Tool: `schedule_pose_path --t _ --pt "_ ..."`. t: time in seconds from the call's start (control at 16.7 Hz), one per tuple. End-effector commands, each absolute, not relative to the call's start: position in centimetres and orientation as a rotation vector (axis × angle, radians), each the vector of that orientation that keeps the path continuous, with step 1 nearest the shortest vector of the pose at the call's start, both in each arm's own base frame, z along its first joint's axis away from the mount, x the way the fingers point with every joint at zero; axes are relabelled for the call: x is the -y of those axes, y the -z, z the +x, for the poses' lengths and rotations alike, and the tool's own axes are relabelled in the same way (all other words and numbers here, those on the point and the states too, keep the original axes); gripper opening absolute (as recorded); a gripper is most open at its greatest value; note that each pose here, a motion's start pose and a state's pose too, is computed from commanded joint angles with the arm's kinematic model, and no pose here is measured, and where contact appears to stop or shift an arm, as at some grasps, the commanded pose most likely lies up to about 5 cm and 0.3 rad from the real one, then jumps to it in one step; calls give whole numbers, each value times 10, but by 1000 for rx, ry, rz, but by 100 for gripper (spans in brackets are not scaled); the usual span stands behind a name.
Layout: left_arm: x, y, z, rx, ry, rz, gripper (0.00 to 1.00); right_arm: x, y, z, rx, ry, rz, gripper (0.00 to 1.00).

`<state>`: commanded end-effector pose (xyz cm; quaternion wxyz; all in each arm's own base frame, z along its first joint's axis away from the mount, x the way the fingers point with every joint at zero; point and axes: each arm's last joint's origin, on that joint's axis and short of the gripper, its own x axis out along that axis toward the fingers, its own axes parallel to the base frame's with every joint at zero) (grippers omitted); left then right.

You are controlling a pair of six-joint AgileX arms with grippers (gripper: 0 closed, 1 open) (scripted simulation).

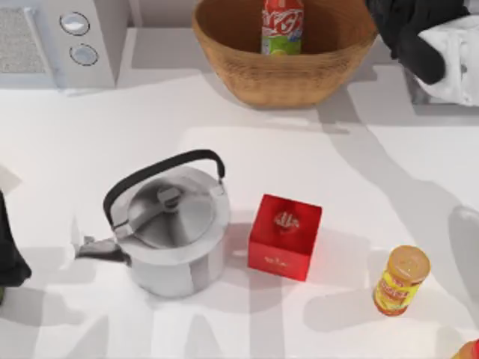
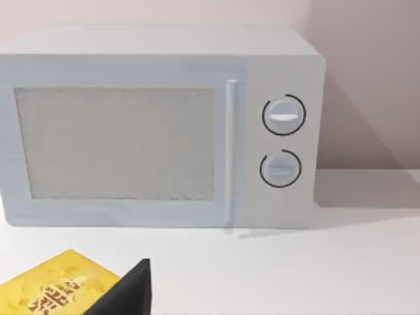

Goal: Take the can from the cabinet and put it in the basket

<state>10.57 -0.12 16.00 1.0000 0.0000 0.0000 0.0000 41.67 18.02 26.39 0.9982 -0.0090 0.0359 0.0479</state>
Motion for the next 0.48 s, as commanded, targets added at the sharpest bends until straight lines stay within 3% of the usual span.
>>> schedule_pose_path --t 0.48 --pt "1 -160 106 0 0 0 100 -57 -277 254 -135 -142 -6 100"
